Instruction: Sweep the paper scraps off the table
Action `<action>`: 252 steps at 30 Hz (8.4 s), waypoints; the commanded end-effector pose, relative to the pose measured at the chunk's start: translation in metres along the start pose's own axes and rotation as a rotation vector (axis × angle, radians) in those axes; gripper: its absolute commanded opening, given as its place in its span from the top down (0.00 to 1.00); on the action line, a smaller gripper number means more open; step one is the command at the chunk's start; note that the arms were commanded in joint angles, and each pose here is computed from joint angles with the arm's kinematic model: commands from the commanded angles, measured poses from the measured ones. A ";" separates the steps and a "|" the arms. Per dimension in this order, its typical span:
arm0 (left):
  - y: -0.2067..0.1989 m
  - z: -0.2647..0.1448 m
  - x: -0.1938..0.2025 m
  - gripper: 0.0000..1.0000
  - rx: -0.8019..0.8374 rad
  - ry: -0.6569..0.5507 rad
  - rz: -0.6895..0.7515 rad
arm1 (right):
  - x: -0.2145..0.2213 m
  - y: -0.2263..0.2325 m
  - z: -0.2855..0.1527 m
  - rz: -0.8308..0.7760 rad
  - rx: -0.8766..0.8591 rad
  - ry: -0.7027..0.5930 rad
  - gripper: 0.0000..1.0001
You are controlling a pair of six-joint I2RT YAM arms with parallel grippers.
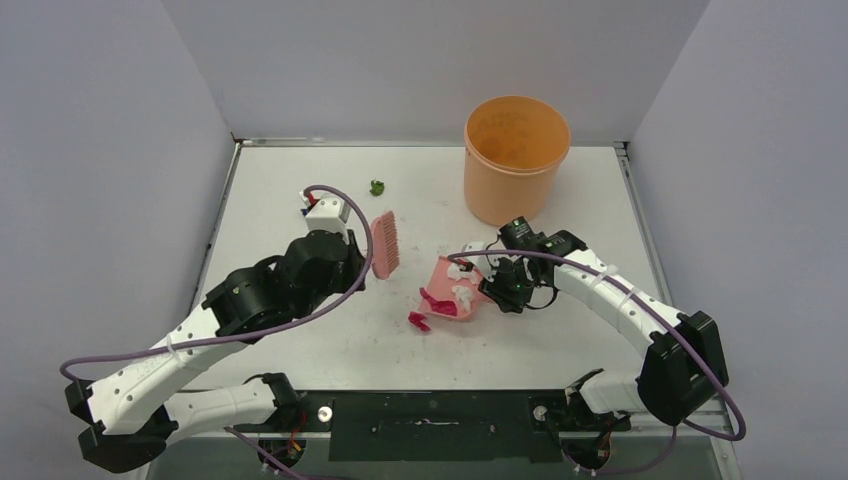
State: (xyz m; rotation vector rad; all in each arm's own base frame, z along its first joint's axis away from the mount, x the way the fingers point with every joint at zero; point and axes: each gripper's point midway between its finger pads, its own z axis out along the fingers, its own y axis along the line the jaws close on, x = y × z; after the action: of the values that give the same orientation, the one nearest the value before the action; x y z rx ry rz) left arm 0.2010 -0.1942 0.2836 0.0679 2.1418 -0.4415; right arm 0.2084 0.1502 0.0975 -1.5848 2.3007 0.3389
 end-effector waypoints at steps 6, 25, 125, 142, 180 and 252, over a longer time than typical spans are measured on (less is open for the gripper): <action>0.029 0.000 0.074 1.00 -0.136 0.290 0.037 | 0.048 -0.002 -0.027 -0.077 0.051 0.232 0.95; -0.050 0.044 0.145 1.00 0.104 0.477 0.006 | 0.046 0.051 0.008 -0.147 -0.071 0.272 0.95; 0.056 -0.020 0.058 1.00 0.151 -0.212 0.157 | -0.038 -0.275 -0.364 0.046 1.338 0.412 0.95; 0.055 -0.022 0.058 1.00 0.166 -0.215 0.153 | -0.027 -0.257 -0.366 -0.091 1.391 0.555 0.95; 0.104 -0.053 -0.087 1.00 -0.319 -0.759 -0.228 | -0.009 -0.051 -0.151 -0.195 0.357 -0.184 0.95; 0.214 0.071 -0.084 1.00 -0.354 -0.629 -0.960 | 0.000 -0.006 0.042 -0.008 0.076 -0.123 0.95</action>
State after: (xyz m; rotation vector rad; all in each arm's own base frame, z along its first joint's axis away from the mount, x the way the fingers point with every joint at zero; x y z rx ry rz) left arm 0.3225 -0.0267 0.2529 -1.1046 1.5483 -0.5400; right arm 0.2095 0.1594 0.0483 -1.5221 2.2447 0.3573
